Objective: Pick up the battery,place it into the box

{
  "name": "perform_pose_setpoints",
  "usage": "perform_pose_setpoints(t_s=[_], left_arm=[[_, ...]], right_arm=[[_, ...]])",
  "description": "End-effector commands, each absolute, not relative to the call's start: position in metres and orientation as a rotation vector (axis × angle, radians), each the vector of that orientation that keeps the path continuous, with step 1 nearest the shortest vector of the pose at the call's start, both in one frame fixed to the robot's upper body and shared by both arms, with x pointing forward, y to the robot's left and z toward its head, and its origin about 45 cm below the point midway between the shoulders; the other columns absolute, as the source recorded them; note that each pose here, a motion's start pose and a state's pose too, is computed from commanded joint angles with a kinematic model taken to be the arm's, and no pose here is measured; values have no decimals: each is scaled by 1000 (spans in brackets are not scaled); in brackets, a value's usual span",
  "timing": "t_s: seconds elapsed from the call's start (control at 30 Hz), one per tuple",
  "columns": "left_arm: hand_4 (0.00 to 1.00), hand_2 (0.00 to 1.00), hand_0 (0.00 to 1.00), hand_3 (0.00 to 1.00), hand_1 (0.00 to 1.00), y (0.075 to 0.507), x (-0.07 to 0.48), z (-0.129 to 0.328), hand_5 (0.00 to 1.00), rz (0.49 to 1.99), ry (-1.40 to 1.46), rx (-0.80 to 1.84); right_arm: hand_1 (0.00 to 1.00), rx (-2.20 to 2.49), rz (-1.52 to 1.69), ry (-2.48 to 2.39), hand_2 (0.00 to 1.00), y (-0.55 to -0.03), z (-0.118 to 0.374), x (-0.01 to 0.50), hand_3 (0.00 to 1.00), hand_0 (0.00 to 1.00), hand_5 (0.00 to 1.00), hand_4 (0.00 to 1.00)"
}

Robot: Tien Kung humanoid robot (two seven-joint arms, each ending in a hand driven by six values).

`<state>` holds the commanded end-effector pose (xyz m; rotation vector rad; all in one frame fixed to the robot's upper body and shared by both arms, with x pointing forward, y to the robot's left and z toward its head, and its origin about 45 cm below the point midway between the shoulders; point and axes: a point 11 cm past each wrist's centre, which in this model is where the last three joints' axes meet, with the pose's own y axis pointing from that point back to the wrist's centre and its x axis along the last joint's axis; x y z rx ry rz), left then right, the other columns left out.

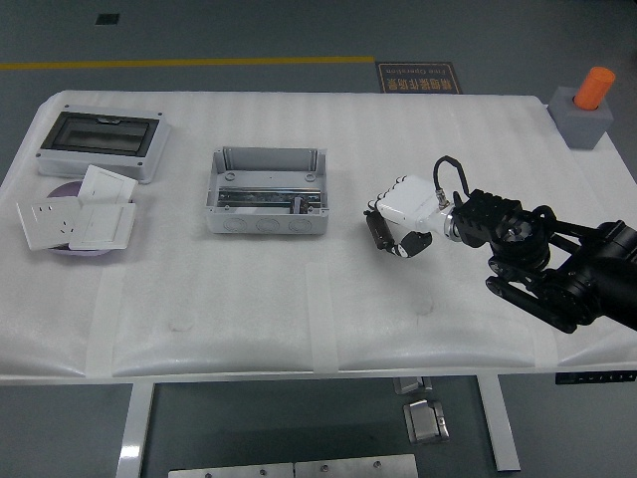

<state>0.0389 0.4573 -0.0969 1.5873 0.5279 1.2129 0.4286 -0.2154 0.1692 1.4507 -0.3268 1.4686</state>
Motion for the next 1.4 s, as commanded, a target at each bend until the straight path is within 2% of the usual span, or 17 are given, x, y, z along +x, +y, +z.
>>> perform_pose_setpoints(t_s=[0.37, 0.7, 1.0, 1.4], left_arm=[[528, 488, 591, 617, 617, 457, 36, -97, 464, 1209, 526, 1593], [530, 491, 592, 619, 618, 456, 35, -98, 462, 1209, 532, 1594], [531, 494, 592, 618, 618, 456, 37, -97, 460, 1209, 528, 1593], [533, 493, 592, 618, 618, 458, 41, -96, 459, 1207, 524, 1595]], right_arm=[[665, 1430, 1562, -504, 598, -208, 182, 420, 630, 776, 241, 376], [665, 1483, 1695, -671, 594, -152, 220, 429, 631, 773, 241, 380], [666, 1571, 1594, -847, 595, -125, 227, 448, 631, 769, 237, 384], [664, 1650, 1447, -895, 586, -113, 209, 452, 630, 764, 235, 389]])
